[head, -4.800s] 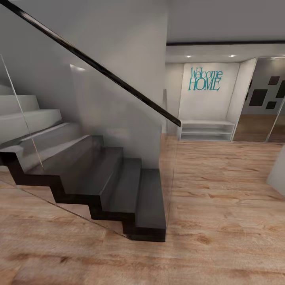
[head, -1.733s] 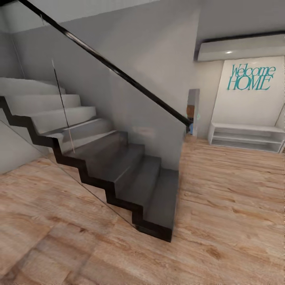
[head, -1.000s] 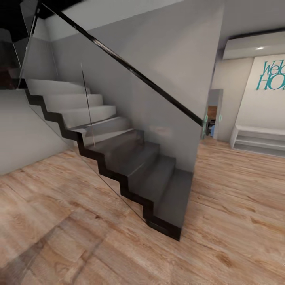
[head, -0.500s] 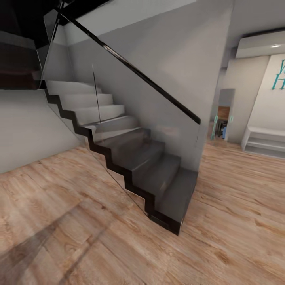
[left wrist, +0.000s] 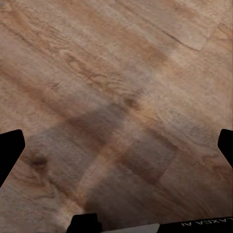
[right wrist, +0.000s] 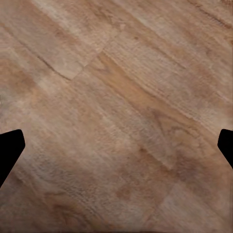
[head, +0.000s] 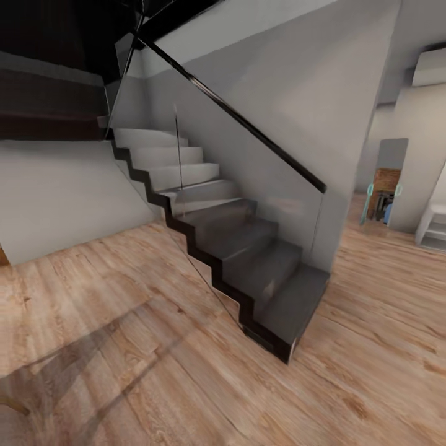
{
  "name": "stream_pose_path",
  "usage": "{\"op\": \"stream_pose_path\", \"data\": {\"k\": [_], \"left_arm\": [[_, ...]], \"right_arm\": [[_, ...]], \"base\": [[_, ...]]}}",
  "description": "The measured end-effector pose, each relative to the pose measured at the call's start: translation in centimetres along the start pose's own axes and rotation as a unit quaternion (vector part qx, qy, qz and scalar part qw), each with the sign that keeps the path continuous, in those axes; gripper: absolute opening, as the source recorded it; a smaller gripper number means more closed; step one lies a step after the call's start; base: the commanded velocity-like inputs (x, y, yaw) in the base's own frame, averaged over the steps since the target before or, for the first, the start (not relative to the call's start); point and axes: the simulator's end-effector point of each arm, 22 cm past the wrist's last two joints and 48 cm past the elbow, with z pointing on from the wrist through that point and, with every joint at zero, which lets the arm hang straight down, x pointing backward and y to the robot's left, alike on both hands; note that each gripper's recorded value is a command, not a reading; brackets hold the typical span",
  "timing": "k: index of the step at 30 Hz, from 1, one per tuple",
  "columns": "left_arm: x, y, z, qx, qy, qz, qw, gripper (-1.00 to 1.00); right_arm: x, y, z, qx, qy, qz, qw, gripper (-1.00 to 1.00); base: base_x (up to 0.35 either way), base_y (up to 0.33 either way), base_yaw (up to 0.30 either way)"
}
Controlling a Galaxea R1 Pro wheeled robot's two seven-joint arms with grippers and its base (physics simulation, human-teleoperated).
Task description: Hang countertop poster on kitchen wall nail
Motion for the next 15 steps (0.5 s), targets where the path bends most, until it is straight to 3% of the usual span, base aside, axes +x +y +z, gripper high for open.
{"op": "stream_pose_path", "data": {"k": [9,15], "left_arm": [[0.3,-0.1,-0.1,0.001,0.004,0.000,1.0000,1.00],[0.4,-0.1,-0.1,0.002,0.004,0.002,1.0000,1.00]], "right_arm": [[0.0,-1.2,-0.1,0.030,0.001,0.000,0.9995,1.00],[0.1,-1.4,-0.1,0.033,0.002,0.000,0.9995,1.00]], "base": [[-0.049,-0.060,0.288],[-0.002,-0.218,0.161]]}}
